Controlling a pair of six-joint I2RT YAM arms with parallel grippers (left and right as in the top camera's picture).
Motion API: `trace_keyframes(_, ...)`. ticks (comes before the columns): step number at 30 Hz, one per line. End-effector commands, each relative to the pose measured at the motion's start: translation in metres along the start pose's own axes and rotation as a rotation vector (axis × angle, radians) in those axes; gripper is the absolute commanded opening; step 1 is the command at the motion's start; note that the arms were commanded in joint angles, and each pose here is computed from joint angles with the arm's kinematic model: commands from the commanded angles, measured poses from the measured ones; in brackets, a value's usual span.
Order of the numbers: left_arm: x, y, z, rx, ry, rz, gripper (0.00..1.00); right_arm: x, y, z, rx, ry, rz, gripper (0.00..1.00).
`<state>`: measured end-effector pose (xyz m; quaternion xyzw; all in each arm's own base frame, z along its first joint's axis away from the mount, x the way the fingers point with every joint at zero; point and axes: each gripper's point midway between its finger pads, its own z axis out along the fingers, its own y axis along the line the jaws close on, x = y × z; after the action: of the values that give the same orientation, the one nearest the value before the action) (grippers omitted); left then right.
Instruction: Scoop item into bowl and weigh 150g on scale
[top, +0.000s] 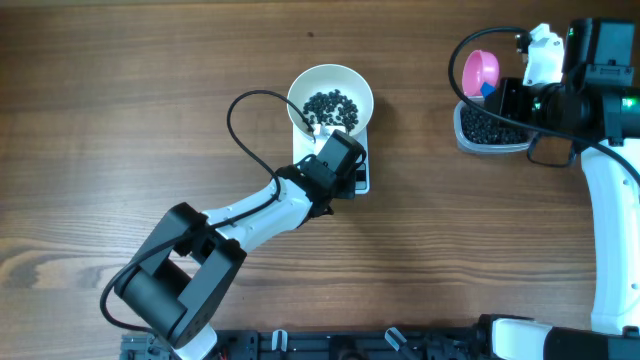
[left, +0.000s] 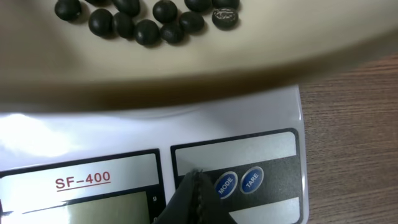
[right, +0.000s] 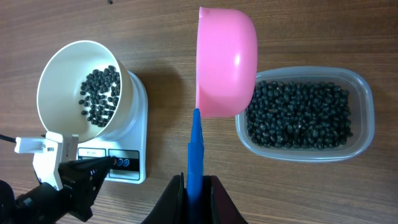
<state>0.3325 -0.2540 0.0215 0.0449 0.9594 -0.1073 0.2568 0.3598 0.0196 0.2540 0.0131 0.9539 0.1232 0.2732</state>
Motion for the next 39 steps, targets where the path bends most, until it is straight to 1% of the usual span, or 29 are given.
trace_keyframes(1, 0.004, 0.010, 0.009, -0.040, 0.004, -0.006, 0.04, 0.003, -0.003, 0.005, 0.006, 0.018, 0.001, 0.04)
trace_keyframes(11, 0.014, 0.010, 0.019, -0.034, 0.038, 0.002, 0.04, 0.005, -0.003, 0.005, 0.006, 0.026, 0.003, 0.04)
trace_keyframes(26, 0.022, 0.012, 0.017, -0.039, 0.081, -0.014, 0.04, 0.009, -0.003, 0.005, 0.007, 0.040, 0.006, 0.04)
trace_keyframes(31, 0.028, 0.006, 0.014, -0.011, 0.126, -0.012, 0.04, 0.009, -0.004, 0.005, 0.010, 0.039, 0.006, 0.04)
trace_keyframes(39, 0.023, -0.002, 0.012, 0.025, 0.122, 0.026, 0.04, 0.008, -0.005, 0.005, 0.018, 0.036, 0.005, 0.04)
